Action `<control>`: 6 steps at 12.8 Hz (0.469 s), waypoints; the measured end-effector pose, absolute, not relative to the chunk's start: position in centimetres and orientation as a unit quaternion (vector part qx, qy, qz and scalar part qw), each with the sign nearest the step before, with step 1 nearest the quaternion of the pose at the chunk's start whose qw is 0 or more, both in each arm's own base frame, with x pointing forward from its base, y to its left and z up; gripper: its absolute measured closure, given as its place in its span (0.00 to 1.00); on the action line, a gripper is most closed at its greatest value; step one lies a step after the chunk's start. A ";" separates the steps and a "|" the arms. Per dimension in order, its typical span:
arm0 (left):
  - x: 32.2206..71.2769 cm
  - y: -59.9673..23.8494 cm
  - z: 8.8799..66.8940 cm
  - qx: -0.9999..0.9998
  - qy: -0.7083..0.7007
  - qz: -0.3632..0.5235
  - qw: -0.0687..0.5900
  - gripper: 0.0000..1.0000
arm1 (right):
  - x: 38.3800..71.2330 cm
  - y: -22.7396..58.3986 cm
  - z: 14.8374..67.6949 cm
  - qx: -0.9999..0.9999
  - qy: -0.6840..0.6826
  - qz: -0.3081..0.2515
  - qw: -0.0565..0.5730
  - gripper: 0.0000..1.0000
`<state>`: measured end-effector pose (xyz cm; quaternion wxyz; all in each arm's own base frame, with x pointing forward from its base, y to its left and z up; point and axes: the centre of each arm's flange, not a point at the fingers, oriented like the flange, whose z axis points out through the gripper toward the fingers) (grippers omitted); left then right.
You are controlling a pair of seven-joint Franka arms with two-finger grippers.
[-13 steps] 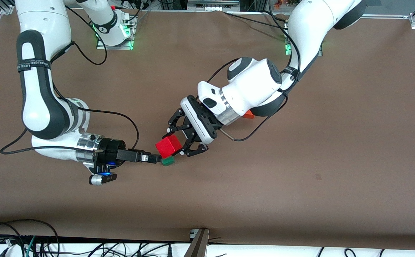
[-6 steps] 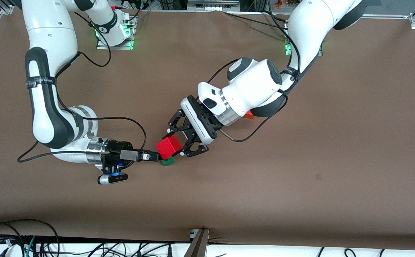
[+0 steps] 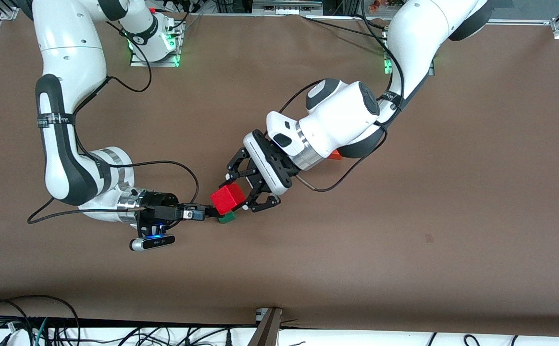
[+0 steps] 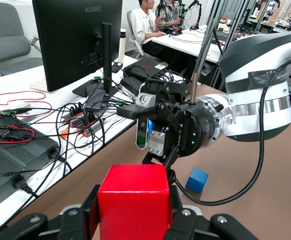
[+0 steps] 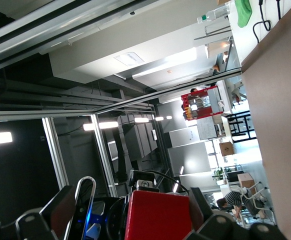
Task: Pass red block to right arm, stack on blue
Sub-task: 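Close the right gripper on the red cube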
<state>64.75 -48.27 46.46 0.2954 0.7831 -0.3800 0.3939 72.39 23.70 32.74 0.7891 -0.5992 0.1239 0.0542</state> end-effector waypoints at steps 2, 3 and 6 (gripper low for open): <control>64.8 -48.3 46.1 0.784 -0.380 0.392 0.295 0.44 | 71.9 24.0 31.9 -0.590 0.124 0.066 0.795 0.00; 64.8 -48.3 45.8 0.785 -0.380 0.390 0.295 0.44 | 71.8 24.2 31.4 -0.584 0.123 0.071 0.799 0.00; 64.9 -48.4 45.4 0.785 -0.382 0.389 0.295 0.44 | 71.5 24.7 30.1 -0.576 0.120 0.076 0.805 0.00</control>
